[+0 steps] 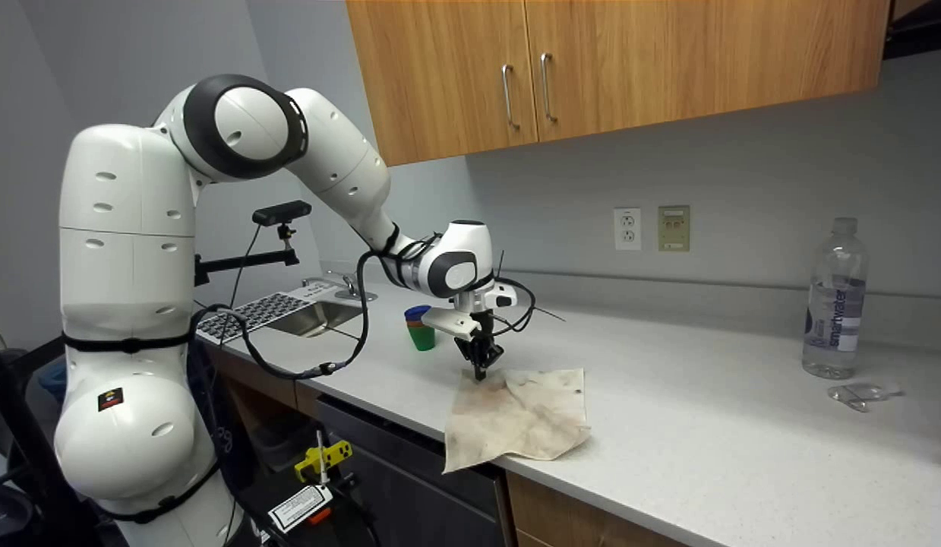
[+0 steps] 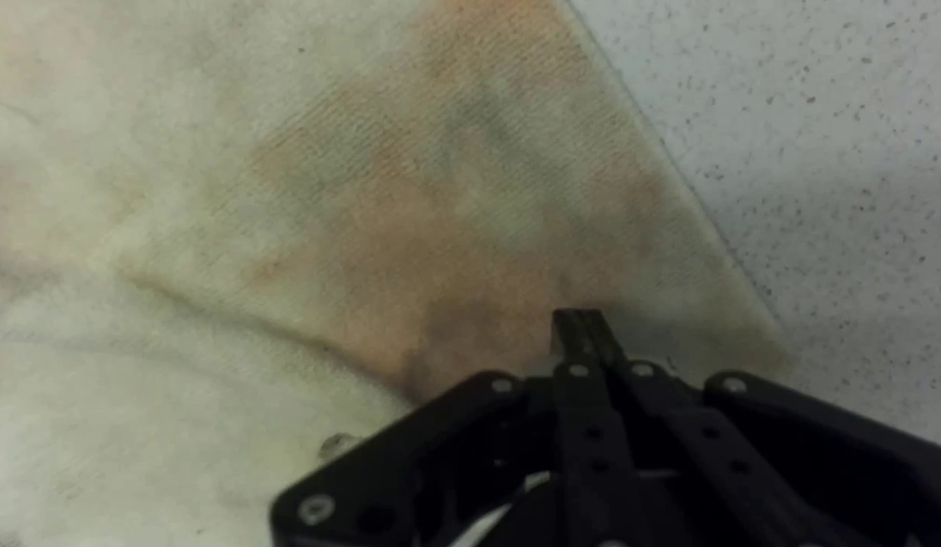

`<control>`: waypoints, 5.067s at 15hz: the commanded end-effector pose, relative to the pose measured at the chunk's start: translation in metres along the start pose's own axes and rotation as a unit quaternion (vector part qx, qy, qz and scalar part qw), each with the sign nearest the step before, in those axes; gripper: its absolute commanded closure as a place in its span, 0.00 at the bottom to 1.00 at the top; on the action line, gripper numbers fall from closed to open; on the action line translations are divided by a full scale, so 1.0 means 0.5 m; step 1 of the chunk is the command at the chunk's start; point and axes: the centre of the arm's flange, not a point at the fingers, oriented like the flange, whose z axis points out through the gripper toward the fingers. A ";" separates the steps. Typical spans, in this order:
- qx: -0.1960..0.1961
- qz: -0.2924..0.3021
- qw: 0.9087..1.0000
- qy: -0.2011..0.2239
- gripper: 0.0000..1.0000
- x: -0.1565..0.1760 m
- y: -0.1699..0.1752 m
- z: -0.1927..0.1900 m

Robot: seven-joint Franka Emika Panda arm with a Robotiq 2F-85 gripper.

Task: Unfold the towel on the table.

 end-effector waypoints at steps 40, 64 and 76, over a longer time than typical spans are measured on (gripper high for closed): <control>0.016 0.024 0.996 -0.087 1.00 0.029 -0.037 0.069; 0.066 0.068 0.995 -0.019 1.00 0.193 -0.102 0.010; -0.032 0.000 0.999 -0.009 1.00 0.002 -0.062 -0.178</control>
